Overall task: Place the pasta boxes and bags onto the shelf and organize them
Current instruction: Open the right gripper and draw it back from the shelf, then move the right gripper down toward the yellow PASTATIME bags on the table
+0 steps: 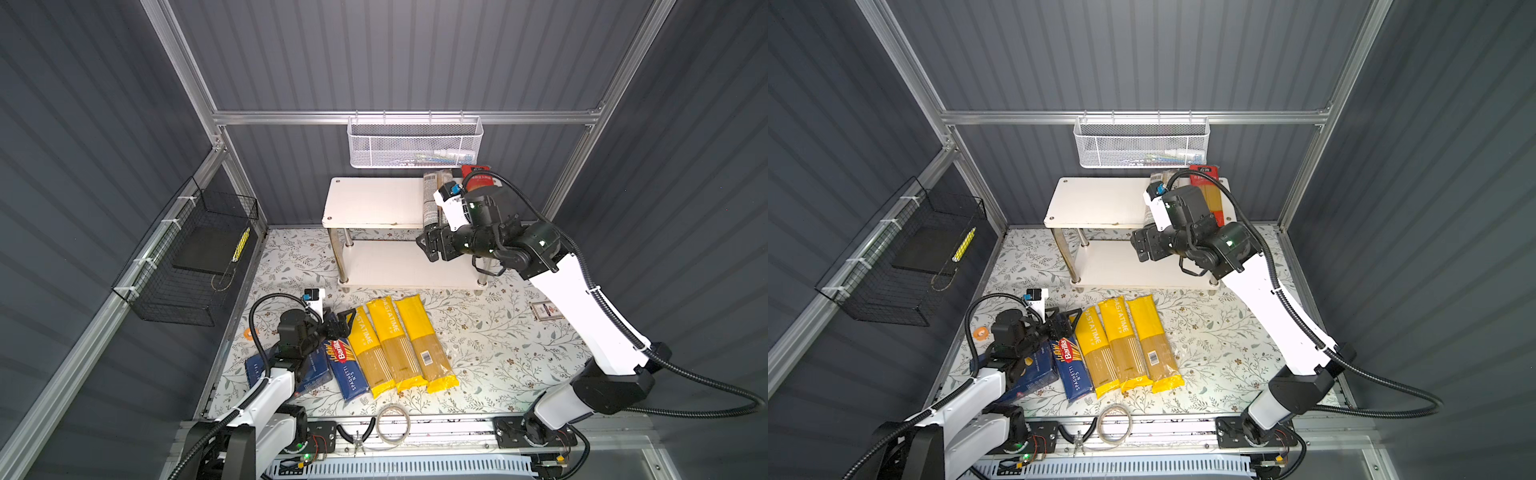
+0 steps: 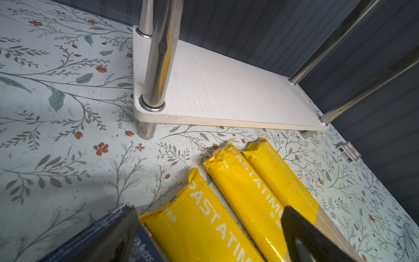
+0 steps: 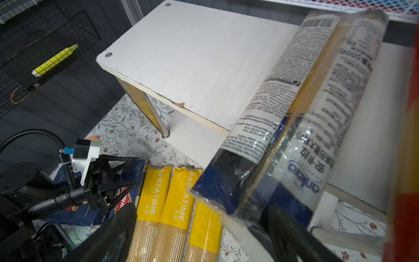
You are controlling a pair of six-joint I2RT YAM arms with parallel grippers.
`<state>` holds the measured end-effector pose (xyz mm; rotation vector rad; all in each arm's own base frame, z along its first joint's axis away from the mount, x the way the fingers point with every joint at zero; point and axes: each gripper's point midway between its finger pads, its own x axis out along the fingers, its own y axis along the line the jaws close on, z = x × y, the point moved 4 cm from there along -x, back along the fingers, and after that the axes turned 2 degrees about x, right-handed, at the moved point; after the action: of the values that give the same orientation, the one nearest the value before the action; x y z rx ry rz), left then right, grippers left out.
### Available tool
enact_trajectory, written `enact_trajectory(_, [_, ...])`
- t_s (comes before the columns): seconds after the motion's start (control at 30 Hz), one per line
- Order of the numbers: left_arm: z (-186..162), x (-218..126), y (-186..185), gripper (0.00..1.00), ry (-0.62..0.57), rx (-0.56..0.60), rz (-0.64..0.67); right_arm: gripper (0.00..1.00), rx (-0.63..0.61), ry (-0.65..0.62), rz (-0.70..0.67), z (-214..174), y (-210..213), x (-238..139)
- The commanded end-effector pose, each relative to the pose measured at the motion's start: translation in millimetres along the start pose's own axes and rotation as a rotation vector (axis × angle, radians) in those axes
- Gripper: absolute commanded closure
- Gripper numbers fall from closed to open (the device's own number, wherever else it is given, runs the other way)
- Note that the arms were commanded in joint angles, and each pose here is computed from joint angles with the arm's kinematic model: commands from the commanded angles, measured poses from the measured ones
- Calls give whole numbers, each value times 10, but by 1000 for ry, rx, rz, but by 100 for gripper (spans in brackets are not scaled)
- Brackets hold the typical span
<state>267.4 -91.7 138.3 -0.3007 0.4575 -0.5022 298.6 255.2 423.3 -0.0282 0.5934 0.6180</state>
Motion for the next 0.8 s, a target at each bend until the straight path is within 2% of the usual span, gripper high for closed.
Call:
enact_trajectory(0.0, [117, 10, -54, 0, -26, 23, -20, 9, -64, -78, 92, 147, 262, -182])
enact_trajectory(0.53, [119, 7, -51, 0, -25, 25, -16, 8, -153, -36, 178, 69, 687, 197])
enact_trajectory(0.77, [121, 3, -50, 0, -26, 27, -13, 7, -172, 9, 172, -6, 740, 410])
